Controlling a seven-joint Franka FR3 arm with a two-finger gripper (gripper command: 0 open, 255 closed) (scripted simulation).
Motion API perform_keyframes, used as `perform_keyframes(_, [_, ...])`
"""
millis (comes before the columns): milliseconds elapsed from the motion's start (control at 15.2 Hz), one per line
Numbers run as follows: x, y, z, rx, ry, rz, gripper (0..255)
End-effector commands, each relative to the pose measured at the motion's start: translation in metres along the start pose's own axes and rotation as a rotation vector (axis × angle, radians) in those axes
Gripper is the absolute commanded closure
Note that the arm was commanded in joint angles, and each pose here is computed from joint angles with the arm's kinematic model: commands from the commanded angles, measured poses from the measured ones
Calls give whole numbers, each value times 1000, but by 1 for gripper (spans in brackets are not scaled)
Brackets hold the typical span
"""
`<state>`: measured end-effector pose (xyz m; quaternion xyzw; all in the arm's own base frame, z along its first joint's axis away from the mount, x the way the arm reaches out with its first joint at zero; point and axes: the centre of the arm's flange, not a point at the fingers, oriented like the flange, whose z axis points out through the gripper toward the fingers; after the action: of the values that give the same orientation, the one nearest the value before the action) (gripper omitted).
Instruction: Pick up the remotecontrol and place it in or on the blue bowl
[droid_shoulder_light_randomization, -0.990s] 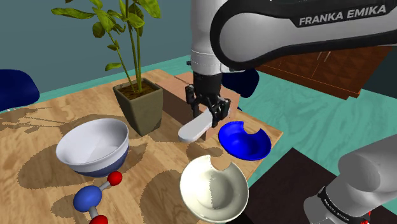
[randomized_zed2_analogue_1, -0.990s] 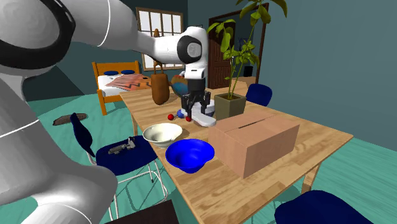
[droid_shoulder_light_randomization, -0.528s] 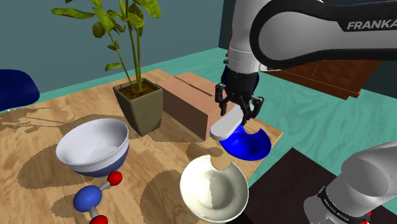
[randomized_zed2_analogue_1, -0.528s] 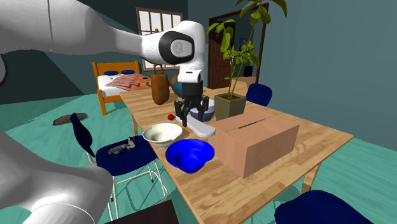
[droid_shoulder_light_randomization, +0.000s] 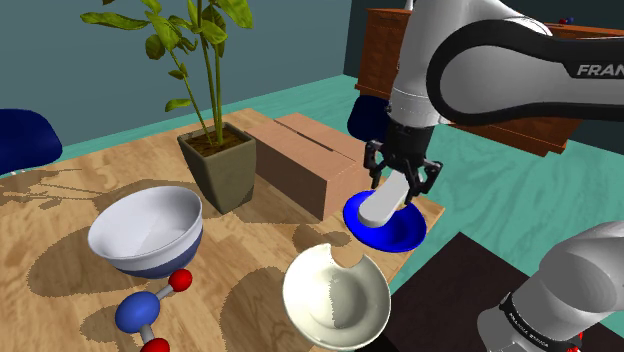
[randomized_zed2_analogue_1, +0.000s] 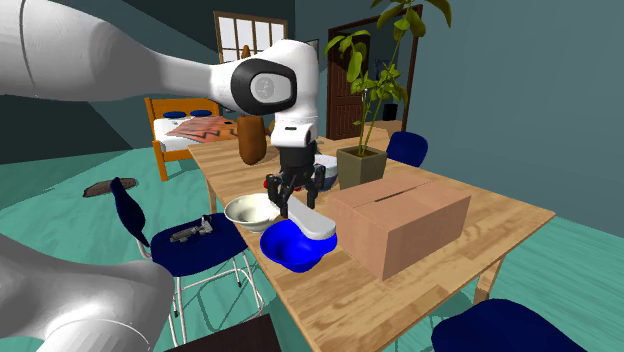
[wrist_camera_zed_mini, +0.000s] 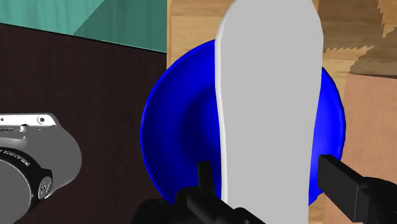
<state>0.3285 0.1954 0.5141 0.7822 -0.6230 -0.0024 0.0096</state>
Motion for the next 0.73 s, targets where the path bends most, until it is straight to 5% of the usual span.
perform_keyframes(0, [0,0,10,1,0,0,255])
perform_keyframes(660, [0,-1,57,1,0,0,255])
